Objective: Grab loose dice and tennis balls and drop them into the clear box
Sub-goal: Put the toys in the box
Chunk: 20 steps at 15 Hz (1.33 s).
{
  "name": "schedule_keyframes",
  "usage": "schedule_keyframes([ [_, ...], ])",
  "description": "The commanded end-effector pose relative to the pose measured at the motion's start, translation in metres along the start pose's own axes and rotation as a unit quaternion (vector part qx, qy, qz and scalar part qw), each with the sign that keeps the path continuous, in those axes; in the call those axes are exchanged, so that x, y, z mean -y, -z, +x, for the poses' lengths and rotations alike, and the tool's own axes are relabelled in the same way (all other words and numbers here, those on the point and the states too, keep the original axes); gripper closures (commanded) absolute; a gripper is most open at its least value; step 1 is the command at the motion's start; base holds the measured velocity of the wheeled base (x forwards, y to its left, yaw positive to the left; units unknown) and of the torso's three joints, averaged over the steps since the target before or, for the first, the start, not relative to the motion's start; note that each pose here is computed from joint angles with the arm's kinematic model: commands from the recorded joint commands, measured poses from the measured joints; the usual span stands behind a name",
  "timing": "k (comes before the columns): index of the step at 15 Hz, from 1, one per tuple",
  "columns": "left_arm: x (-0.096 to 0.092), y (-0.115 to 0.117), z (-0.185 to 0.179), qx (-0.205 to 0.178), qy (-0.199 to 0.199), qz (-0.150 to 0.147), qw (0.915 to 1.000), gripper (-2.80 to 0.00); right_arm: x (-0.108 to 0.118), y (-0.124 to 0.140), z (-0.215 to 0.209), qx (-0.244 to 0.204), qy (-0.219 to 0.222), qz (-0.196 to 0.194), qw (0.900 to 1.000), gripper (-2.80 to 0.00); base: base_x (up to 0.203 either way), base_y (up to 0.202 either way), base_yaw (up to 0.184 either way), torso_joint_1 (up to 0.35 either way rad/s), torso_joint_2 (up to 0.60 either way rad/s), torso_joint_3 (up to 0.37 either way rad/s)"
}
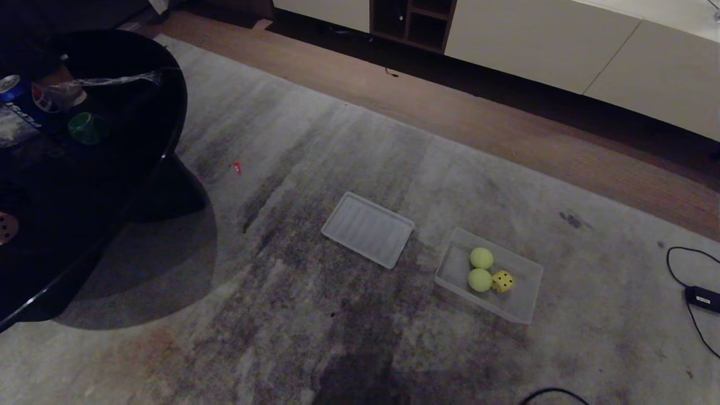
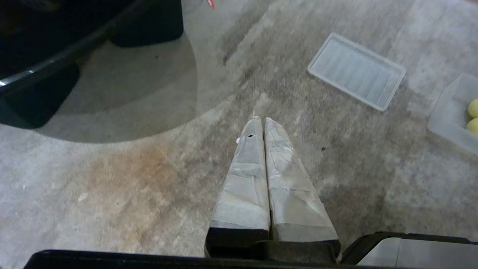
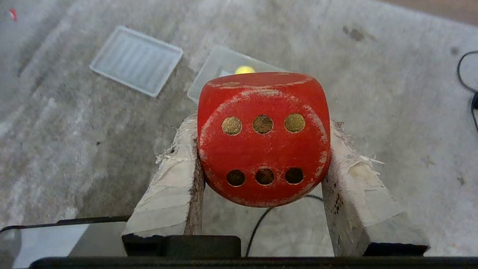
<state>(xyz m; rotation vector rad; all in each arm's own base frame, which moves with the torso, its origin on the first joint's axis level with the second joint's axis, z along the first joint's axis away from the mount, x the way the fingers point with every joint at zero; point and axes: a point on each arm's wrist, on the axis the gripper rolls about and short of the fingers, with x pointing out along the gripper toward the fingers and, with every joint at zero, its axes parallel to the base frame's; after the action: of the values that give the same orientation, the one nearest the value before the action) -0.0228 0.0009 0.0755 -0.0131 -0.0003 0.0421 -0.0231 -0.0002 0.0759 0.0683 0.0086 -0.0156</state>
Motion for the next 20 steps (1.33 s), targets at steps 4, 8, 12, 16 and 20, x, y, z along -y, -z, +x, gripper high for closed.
schedule_keyframes([
  [4,0.0,0.0004,0.0002,-0.002,0.0,0.0,1.0,0.0,0.0,0.0001,0.0,0.0,0.0,0.0,1.0,0.0,0.0,0.0,0.0,0.0,0.0,-0.196],
  [8,0.0,0.0004,0.0002,-0.002,0.0,0.0,1.0,0.0,0.0,0.0001,0.0,0.0,0.0,0.0,1.0,0.0,0.0,0.0,0.0,0.004,0.0,-0.199],
  [12,0.0,0.0004,0.0002,-0.002,-0.001,0.0,1.0,0.0,0.0,0.0001,0.0,0.0,0.0,0.0,1.0,0.0,0.0,0.0,0.0,0.003,0.0,-0.199],
  [16,0.0,0.0004,0.0002,-0.002,0.0,0.0,1.0,0.0,0.0,0.0001,0.0,0.0,0.0,0.0,1.0,0.0,0.0,0.0,0.0,0.004,0.0,-0.195],
  [20,0.0,0.0004,0.0002,-0.002,0.0,0.0,1.0,0.0,0.0,0.0001,0.0,0.0,0.0,0.0,1.0,0.0,0.0,0.0,0.0,0.005,0.0,-0.199],
])
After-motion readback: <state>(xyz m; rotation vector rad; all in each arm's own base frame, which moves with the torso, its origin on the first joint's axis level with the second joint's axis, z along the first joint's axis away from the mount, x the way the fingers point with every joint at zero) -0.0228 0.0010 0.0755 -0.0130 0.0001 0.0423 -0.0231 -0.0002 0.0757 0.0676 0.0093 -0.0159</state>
